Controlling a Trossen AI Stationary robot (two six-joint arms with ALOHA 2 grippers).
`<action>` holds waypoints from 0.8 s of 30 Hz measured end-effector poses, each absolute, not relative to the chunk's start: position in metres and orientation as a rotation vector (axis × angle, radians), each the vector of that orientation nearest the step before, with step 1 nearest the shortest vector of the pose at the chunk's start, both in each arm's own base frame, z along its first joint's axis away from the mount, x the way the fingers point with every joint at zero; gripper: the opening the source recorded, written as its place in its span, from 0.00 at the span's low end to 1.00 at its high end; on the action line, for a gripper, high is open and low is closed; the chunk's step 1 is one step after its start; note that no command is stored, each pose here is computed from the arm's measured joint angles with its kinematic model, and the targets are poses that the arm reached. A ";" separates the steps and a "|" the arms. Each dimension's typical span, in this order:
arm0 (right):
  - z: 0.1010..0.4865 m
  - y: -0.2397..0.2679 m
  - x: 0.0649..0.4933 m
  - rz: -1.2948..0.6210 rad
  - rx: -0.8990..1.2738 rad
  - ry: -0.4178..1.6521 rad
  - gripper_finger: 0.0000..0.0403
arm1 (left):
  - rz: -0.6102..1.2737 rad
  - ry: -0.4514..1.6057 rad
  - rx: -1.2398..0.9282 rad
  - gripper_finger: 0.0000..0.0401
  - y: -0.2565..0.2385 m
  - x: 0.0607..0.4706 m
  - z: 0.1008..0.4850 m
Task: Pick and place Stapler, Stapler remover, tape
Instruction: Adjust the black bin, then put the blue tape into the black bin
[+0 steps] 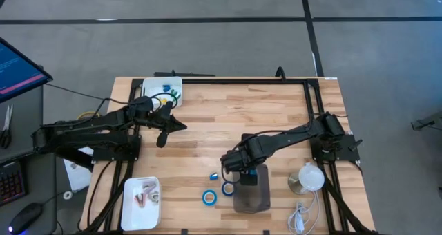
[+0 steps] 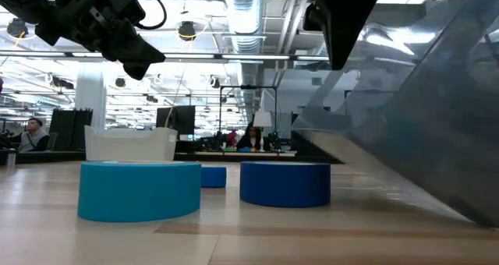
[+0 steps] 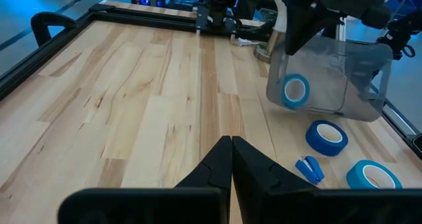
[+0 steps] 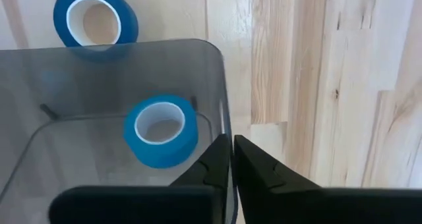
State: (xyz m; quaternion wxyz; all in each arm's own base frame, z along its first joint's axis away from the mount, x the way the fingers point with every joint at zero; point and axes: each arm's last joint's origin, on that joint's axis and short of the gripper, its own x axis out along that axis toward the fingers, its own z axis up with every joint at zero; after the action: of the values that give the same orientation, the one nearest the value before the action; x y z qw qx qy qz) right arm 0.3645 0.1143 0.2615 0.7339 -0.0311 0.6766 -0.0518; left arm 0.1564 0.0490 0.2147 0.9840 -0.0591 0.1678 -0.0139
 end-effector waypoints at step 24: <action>0.256 0.147 0.391 0.132 0.062 1.253 0.24 | -0.028 0.337 -0.118 0.01 0.049 0.156 0.215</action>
State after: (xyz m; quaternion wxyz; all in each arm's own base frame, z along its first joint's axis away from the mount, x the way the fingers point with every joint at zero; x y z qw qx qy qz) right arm 0.3907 0.1473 0.2557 0.8076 0.0290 0.5858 0.0619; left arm 0.1564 0.0490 0.2147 0.9840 -0.0589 0.1677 -0.0140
